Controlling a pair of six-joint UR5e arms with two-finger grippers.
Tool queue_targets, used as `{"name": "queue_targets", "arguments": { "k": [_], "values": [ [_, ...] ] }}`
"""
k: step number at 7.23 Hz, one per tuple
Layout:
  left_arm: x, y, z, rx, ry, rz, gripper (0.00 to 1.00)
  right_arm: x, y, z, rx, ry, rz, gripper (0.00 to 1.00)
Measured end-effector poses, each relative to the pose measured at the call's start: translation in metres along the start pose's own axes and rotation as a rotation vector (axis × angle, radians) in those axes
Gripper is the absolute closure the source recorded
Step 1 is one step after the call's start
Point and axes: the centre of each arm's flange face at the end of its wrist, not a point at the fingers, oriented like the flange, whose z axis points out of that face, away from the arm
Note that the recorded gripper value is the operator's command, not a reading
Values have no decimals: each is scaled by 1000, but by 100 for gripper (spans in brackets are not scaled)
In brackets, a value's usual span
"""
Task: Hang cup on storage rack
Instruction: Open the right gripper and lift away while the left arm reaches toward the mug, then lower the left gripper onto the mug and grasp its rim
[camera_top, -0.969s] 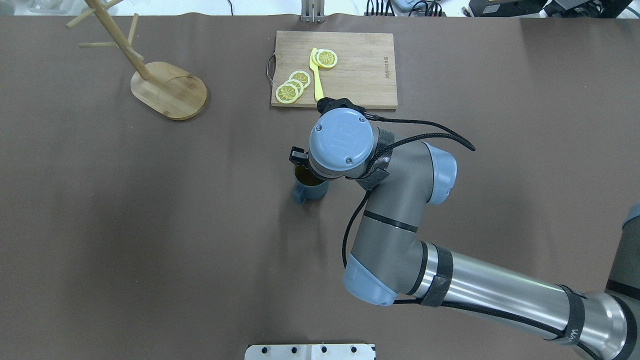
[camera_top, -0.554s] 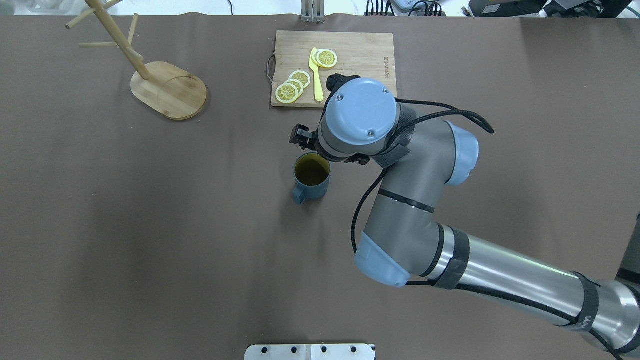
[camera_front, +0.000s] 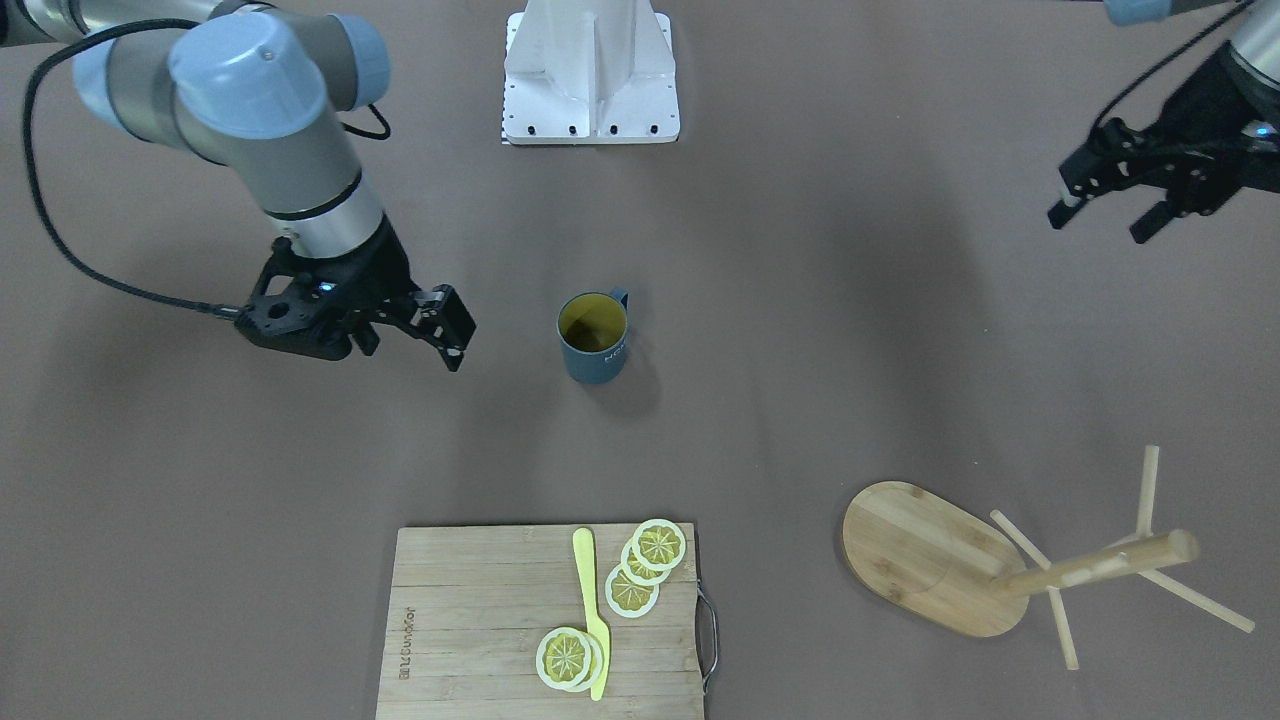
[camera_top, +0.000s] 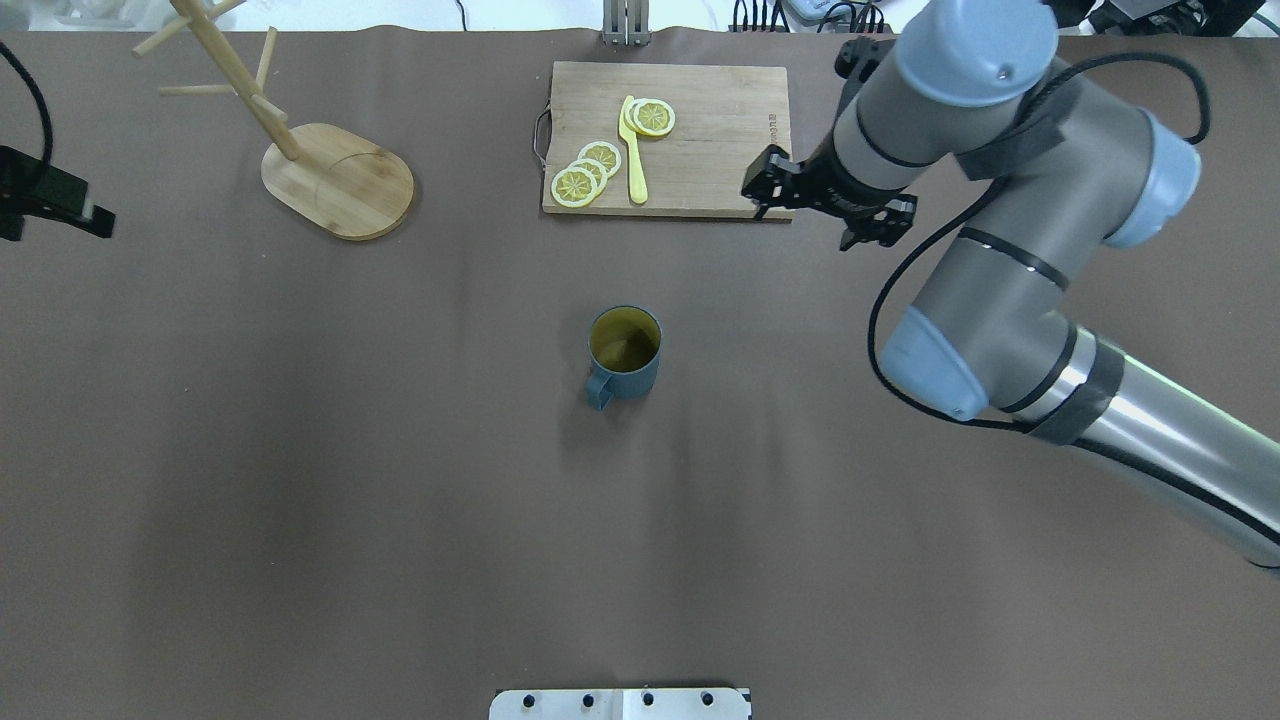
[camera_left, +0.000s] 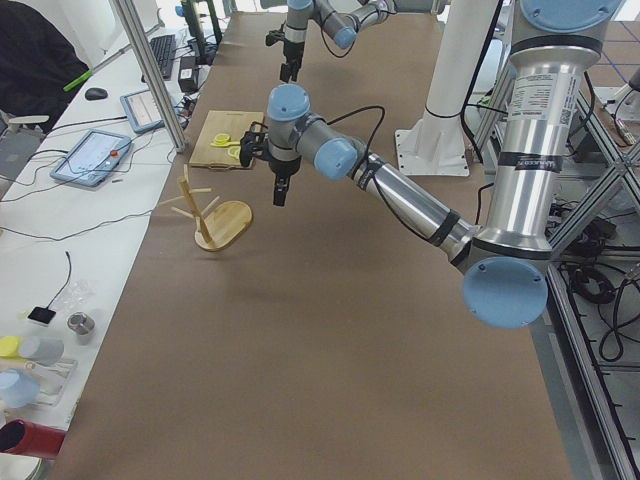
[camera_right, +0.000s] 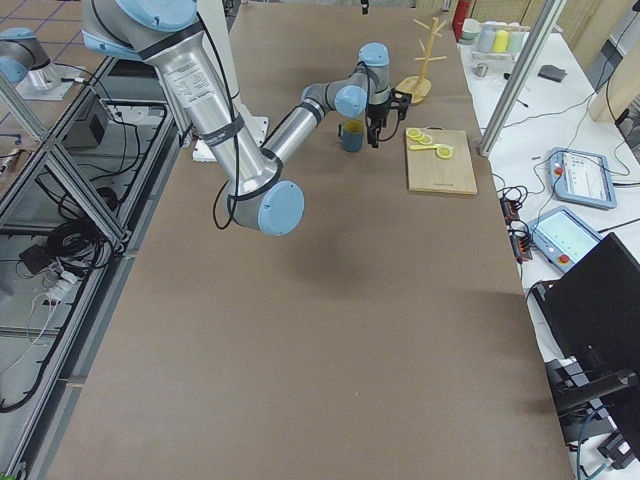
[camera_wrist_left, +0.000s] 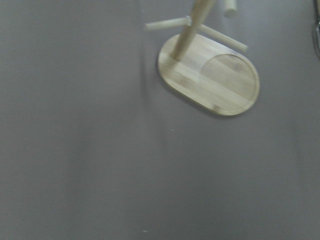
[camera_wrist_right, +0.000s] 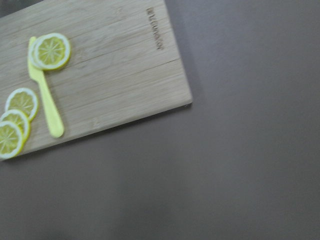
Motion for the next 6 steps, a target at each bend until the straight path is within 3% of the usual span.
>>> {"name": "queue_targets", "arguments": {
  "k": [1,3,5,6],
  "values": [
    [59,7,21,11,8,63,3,39,-25,-4,-5,26,-31,0],
    [182,7,102,88,26,251,3,100,-59,-4,-13,72,-81,0],
    [224,7,186,216,126,400,4,131,-81,-4,-21,94,-81,0],
    [220,10,207,245,154,449,4,139,-88,-4,-29,97,-78,0]
  ]
}}
